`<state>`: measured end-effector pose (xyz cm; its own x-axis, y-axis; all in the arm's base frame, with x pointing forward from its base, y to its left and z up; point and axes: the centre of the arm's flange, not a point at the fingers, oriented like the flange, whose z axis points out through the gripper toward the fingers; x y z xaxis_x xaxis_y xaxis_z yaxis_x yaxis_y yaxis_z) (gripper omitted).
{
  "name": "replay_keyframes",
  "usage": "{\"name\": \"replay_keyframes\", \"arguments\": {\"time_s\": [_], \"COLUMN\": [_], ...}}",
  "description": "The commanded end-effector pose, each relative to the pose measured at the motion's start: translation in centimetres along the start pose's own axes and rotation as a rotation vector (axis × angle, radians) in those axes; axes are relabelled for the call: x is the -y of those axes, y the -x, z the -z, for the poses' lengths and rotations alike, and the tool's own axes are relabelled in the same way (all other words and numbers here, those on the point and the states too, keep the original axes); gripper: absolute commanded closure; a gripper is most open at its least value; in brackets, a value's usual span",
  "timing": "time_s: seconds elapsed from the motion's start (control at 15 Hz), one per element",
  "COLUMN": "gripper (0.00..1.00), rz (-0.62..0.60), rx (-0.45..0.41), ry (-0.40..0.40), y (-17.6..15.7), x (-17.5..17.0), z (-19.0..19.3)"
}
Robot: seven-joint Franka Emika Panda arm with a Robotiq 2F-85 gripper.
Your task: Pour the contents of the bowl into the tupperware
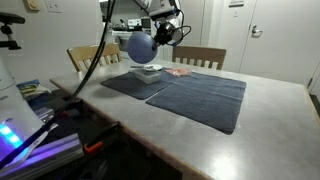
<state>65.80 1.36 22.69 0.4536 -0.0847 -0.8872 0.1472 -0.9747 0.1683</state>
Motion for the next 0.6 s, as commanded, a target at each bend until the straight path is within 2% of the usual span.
{"name": "replay_keyframes", "arguments": {"time_s": [0.0, 0.53], "gripper": [0.99, 0.99], "rz": [-0.03, -0.074], "rx": [-0.01, 0.013], "ry": [0.037, 0.145], "y": [-0.8, -1.7], "x": [1.0, 3.1], "z": [3.0, 3.3]}}
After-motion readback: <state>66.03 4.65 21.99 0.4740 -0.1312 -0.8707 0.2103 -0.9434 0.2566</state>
